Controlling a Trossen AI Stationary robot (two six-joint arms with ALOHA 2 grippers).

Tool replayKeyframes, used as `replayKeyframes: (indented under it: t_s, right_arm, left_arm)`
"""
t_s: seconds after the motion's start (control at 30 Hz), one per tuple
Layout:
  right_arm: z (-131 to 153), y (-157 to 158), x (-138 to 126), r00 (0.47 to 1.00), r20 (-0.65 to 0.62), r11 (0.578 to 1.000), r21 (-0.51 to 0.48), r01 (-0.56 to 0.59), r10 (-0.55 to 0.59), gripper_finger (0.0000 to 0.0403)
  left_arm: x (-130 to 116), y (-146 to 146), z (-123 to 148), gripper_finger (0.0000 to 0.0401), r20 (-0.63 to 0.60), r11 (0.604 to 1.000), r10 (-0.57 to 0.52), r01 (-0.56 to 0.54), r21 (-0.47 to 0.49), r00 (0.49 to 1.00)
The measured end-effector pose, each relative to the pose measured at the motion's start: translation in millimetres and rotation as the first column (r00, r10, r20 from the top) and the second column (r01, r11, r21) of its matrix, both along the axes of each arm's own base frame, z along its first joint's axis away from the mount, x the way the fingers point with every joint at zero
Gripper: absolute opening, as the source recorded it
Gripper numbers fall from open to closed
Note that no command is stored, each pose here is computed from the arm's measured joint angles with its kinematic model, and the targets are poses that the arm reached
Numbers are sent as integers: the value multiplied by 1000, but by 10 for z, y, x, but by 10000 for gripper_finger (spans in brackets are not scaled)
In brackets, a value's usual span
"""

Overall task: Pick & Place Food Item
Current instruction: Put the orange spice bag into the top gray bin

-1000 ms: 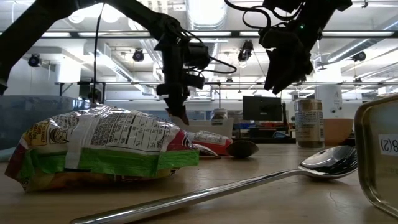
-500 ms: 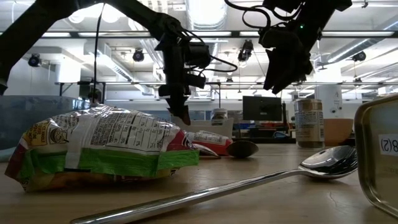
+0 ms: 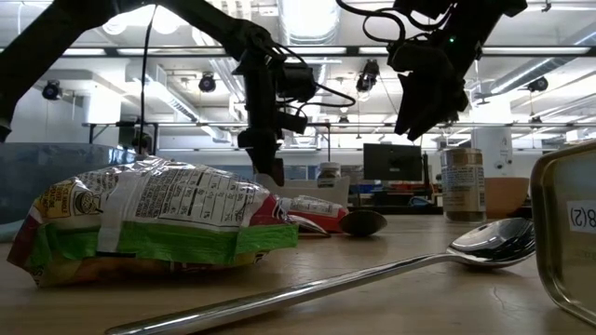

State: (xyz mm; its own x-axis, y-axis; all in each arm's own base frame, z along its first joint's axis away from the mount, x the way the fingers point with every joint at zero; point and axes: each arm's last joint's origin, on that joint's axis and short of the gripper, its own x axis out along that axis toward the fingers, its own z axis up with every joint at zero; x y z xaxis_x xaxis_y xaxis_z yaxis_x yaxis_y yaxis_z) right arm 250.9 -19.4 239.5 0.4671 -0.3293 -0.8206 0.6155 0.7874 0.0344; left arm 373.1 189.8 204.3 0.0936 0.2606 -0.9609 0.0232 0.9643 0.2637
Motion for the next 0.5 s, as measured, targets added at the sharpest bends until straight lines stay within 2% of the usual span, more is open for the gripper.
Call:
replayKeyframes:
  t_s: [0.23,0.5]
  right_arm:
    - [0,0,0,1000,0,1000,0,0,0,267]
    - [-1,0,0,1000,0,1000,0,0,0,267]
  left_arm:
    - [-10,17,30,202,-15,998,17,-16,61,1000]
    - [-8,29,100,219,10,994,29,-30,106,1000]
